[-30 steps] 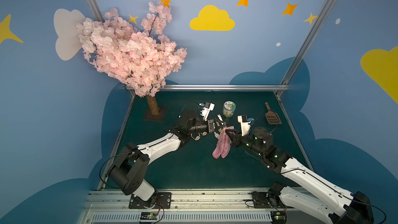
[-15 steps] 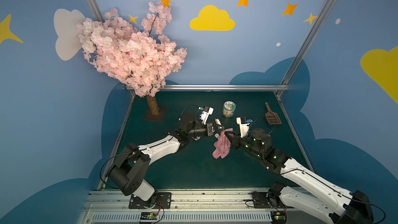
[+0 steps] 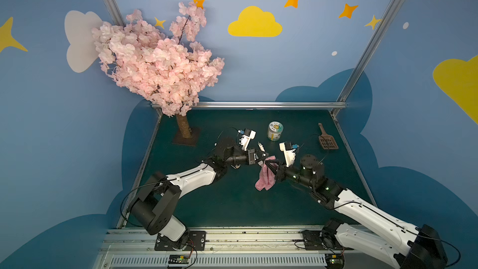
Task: Wipe the watch dial
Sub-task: Wipe the watch.
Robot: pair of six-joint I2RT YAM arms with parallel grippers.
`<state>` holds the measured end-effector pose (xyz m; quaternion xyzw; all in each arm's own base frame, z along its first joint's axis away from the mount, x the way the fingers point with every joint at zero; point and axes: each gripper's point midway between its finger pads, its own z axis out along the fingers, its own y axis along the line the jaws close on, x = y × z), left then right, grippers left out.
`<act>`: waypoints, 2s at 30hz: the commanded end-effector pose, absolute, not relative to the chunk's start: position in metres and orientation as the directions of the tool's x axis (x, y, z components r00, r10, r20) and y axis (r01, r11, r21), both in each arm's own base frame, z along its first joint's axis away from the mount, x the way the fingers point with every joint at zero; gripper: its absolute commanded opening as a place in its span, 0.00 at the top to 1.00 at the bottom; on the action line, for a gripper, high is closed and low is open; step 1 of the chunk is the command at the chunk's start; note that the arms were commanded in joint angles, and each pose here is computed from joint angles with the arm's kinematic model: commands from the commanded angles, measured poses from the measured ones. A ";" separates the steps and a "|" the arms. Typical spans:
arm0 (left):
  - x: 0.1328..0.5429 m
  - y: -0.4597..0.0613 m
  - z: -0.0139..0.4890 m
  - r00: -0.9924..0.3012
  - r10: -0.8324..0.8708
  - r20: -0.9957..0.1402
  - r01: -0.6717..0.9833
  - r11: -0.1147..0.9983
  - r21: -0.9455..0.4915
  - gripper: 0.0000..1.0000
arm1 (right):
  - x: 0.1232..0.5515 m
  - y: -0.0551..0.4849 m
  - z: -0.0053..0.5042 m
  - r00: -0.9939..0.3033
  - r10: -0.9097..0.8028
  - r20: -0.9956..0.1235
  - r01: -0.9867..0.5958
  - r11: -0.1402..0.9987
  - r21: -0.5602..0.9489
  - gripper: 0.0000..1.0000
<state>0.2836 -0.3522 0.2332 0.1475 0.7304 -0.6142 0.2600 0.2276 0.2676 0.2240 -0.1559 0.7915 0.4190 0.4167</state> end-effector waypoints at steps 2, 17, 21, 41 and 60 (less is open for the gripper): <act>0.282 -0.353 0.253 -0.797 -0.129 -0.590 0.570 0.158 -0.806 0.97 | 0.236 0.244 0.206 -0.628 0.113 -0.770 -0.477 0.726 0.495 1.00; 0.283 -0.360 0.256 -0.816 -0.106 -0.568 0.556 0.126 -0.822 0.97 | 0.222 0.270 0.247 -0.537 0.104 -0.837 -0.663 0.561 0.495 1.00; 0.282 -0.358 0.254 -0.816 -0.113 -0.567 0.554 0.130 -0.822 0.97 | 0.226 0.276 0.250 -0.524 0.130 -0.841 -0.672 0.543 0.503 1.00; 0.283 -0.357 0.247 -0.821 -0.115 -0.559 0.543 0.143 -0.827 0.97 | 0.232 0.275 0.253 -0.503 0.139 -0.853 -0.669 0.562 0.486 1.00; 0.293 -0.352 0.261 -0.805 -0.123 -0.580 0.564 0.142 -0.814 0.97 | 0.240 0.278 0.281 -0.441 0.096 -0.892 -0.699 0.586 0.409 1.00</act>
